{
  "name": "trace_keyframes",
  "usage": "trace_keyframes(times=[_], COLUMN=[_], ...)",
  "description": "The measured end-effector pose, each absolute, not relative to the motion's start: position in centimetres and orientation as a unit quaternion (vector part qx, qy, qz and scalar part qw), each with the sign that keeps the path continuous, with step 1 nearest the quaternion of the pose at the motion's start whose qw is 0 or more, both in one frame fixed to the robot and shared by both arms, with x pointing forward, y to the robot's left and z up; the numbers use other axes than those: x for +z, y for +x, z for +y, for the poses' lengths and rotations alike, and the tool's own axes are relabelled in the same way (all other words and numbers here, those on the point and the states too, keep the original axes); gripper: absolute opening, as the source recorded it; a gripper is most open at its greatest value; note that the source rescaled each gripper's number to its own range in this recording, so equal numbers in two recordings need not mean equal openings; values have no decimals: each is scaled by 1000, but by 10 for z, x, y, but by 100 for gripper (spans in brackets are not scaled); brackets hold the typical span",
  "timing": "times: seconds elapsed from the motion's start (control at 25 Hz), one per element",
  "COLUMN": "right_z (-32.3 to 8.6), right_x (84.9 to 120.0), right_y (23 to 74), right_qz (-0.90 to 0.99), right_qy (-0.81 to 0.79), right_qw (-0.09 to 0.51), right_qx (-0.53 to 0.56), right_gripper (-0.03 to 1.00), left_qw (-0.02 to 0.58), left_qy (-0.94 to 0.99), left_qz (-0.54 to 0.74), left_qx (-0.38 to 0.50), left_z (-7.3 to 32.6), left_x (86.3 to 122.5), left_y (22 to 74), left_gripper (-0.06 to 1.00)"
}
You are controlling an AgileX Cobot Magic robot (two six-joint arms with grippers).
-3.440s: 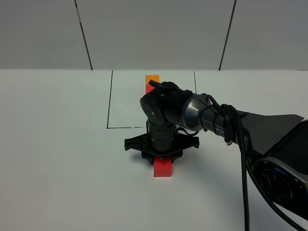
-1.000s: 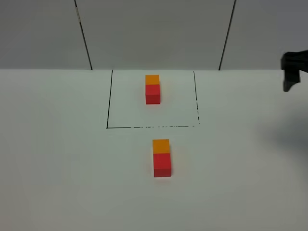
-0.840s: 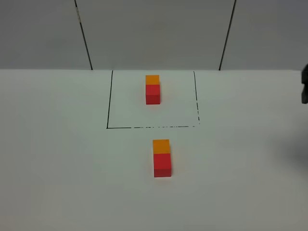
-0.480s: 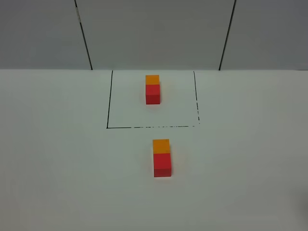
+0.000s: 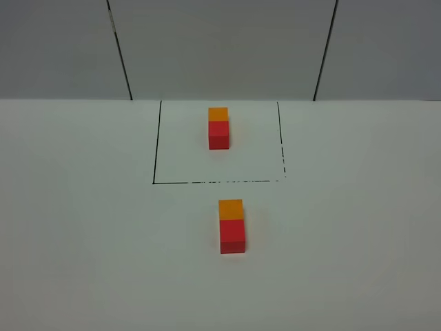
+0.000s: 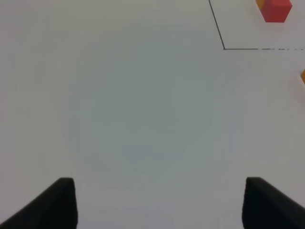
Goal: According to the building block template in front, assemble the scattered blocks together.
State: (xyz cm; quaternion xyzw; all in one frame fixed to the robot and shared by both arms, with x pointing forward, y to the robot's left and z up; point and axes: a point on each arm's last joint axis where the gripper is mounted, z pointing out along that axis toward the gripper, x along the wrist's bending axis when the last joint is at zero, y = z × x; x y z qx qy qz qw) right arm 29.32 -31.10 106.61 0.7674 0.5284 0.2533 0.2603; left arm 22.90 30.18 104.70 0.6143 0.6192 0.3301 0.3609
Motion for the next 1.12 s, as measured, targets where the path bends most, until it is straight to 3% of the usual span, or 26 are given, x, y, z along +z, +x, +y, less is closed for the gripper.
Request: trace_keyframes(times=[0.32, 0.52, 1.12], right_z=[-314, -314, -309], right_x=[1068, 1052, 1052], right_y=[263, 257, 242], right_qz=[557, 554, 562], right_qy=[707, 699, 659], right_qw=[324, 335, 352], right_qx=[290, 304, 357], right_gripper=[74, 73, 74], left_qw=[361, 361, 361], left_qy=[614, 614, 614], left_qz=[619, 619, 619], left_qx=[330, 330, 330], left_z=[302, 302, 302], left_x=[1047, 1047, 1047], left_y=[229, 229, 229], left_gripper=[57, 57, 57])
